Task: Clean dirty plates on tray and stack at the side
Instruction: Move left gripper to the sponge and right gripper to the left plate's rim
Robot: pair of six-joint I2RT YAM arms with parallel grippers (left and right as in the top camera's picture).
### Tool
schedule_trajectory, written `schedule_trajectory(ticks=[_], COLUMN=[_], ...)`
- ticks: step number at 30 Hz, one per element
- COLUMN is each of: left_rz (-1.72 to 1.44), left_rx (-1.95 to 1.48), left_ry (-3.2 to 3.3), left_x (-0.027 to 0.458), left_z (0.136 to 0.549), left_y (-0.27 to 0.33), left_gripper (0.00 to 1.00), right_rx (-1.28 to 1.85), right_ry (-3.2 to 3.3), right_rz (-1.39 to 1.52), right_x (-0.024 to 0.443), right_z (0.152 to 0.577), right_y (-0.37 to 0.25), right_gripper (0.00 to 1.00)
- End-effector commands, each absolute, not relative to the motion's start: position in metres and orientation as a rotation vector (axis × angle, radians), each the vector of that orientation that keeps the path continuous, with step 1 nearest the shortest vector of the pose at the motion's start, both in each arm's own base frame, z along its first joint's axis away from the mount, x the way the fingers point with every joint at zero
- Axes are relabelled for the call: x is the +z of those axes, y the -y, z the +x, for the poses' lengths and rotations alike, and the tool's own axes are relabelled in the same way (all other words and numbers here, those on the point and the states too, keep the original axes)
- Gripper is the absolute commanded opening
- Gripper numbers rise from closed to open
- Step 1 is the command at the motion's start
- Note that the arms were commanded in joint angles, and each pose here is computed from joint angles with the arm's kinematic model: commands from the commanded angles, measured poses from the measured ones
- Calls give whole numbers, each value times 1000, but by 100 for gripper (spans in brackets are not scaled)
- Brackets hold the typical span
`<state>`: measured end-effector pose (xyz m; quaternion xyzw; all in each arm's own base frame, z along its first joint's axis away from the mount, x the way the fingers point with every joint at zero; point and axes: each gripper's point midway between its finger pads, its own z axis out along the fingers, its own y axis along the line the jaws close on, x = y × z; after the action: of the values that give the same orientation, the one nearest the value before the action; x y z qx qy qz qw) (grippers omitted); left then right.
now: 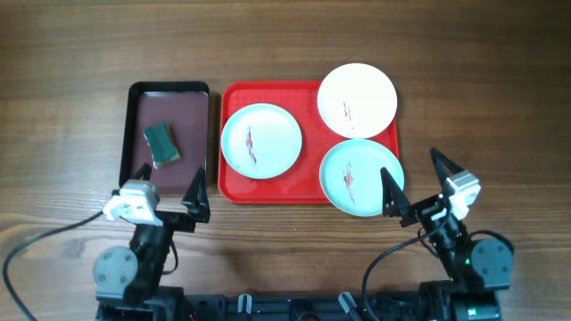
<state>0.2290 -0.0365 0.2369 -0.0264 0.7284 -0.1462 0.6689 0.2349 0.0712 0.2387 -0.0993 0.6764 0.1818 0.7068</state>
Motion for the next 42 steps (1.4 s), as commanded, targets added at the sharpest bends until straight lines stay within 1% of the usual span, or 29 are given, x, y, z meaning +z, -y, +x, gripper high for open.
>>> schedule_trajectory(ticks=[1, 10, 17, 24, 26, 30, 32, 36, 39, 42], left_rz=[-48, -78, -110, -143, -141, -78, -72, -75, -76, -75], left_rx=[-362, -341, -316, -287, -306, -499, -511, -507, -506, -506], left_ry=[-1669, -1963, -2226, -2477, -2524, -2531, -2525, -2528, -2533, -2532], left_x=[266, 283, 306, 321, 324, 329, 329, 328, 327, 327], left_z=[232, 255, 275, 289, 297, 310, 313, 314, 313, 313], left_y=[42, 45, 47, 48, 52, 80, 82, 81, 81, 81], left_gripper=[100, 100, 100, 100, 100, 100, 100, 100, 100, 100], right_rx=[437, 531, 689, 863, 887, 914, 885, 749, 745, 768], right_ry=[-1477, -1697, -1836, -1953, -2018, -2167, -2278, -2482, -2566, -2543], right_rz=[-350, -425, -482, -571, -587, -639, -637, -721, -772, -784], right_x=[269, 296, 331, 348, 346, 338, 329, 294, 263, 242], right_z=[233, 262, 282, 296, 301, 306, 310, 319, 324, 348], right_y=[-88, -105, -124, -144, -147, -156, -161, -186, -214, -240], right_gripper=[100, 100, 100, 100, 100, 100, 100, 100, 100, 100])
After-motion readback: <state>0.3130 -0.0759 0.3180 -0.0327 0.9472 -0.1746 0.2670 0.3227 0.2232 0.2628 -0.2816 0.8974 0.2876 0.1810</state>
